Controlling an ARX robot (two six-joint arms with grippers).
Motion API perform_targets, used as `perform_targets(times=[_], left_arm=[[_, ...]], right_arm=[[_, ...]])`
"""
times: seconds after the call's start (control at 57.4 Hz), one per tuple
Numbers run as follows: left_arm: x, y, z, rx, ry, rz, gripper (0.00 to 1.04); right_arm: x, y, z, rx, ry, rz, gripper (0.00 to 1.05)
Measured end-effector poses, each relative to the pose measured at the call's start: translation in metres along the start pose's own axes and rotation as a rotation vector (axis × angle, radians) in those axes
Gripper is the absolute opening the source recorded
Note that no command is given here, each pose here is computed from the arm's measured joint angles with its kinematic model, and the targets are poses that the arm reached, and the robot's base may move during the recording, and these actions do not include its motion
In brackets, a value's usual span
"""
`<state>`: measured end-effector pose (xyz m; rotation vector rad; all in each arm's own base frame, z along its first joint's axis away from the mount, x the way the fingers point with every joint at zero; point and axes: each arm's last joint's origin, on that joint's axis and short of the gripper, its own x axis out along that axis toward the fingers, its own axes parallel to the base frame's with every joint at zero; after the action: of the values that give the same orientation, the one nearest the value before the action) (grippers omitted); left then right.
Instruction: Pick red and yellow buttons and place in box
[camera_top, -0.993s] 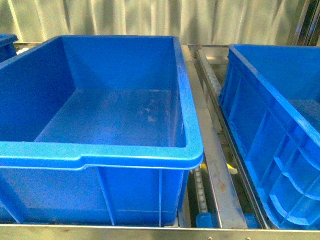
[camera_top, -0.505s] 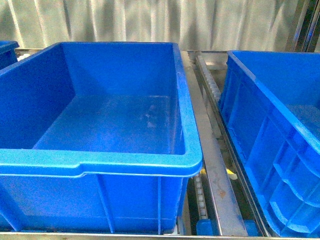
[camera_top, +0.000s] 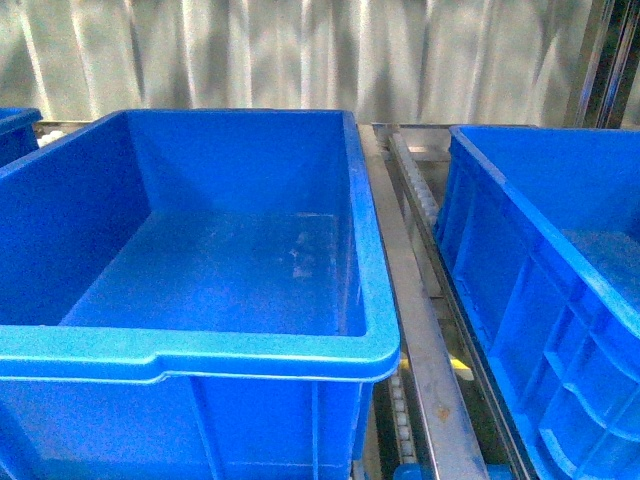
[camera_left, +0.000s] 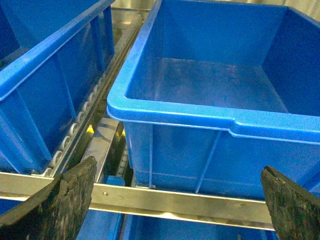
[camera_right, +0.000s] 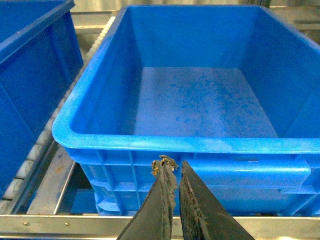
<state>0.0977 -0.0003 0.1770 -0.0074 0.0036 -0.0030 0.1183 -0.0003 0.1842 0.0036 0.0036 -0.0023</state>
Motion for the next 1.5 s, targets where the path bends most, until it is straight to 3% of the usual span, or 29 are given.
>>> perform_targets(times=[1.027,1.184,1.289,1.498], left_arm=[[0.0,0.0,0.0,0.0,0.0,0.0,0.97],[0.0,0.0,0.0,0.0,0.0,0.0,0.97],[0.0,0.0,0.0,0.0,0.0,0.0,0.97],[0.0,0.0,0.0,0.0,0.0,0.0,0.97]], right_arm=[[-0.022,0.0,-0.012,0.0,-0.028,0.001,0.04],[-0.022,0.0,-0.012,-0.001,-0.028,0.001,0.28],[-0.022,0.0,-0.012,-0.001,-0.028,0.001,0.53],[-0.022,0.0,-0.012,-0.001,-0.028,0.001,0.88]])
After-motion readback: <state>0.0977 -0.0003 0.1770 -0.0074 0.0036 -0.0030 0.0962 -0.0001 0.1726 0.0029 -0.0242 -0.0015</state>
